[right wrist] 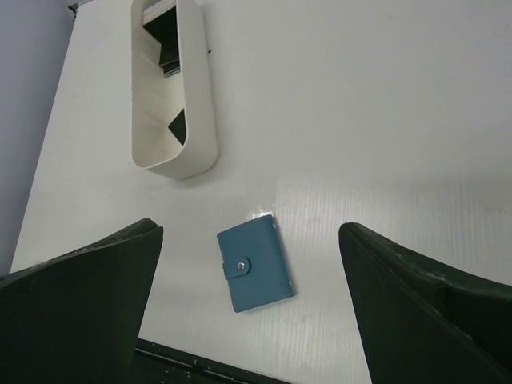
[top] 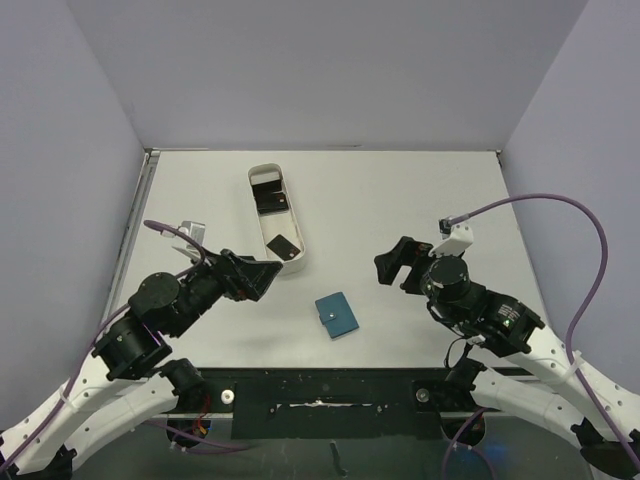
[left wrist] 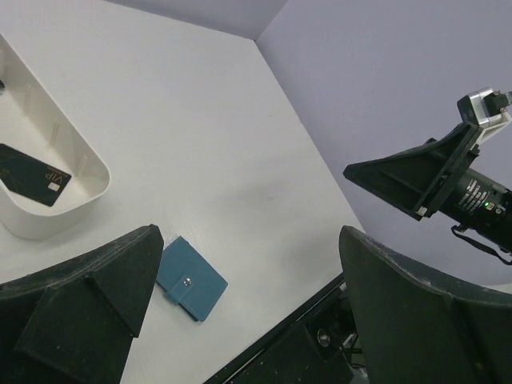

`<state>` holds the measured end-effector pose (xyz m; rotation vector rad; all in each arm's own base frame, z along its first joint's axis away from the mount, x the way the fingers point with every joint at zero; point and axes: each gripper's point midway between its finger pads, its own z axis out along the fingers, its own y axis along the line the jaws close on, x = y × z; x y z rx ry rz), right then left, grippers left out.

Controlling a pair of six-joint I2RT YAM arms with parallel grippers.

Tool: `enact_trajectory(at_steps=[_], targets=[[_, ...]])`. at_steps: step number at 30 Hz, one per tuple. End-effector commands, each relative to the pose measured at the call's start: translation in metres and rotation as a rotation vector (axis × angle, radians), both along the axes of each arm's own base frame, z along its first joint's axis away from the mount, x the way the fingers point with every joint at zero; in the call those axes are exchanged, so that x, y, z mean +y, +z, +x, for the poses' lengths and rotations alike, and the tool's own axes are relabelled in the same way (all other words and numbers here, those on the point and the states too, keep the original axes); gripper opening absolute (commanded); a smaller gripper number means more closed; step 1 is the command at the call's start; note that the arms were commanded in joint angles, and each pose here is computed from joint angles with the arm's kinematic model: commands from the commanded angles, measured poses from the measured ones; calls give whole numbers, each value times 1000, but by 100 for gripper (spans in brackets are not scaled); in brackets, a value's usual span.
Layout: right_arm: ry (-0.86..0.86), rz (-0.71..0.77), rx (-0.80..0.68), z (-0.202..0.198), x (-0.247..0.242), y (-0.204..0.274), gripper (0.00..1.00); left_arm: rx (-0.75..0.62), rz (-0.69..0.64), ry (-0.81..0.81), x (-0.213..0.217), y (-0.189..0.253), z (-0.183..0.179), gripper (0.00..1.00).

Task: Put the credit cards into the card holder
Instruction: Reset both arms

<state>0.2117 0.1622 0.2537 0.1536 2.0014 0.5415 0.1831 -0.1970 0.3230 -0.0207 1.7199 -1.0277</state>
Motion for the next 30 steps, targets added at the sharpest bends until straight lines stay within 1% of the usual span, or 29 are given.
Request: enact_trajectory(at_steps=[1,6,22,30], targets=[[-122,3,27,2,-19,-16,98,22,-19,-33,-4,-15,-6,92],[-149,23,28,2,-22,-17,98,46,-11,-34,-2,-27,-8,92],[-147,40,25,0,-23,-15,97,61,5,-19,-1,-32,-6,92],[-125,64,-22,1,-21,6,98,50,-2,-15,-2,-24,-4,93]])
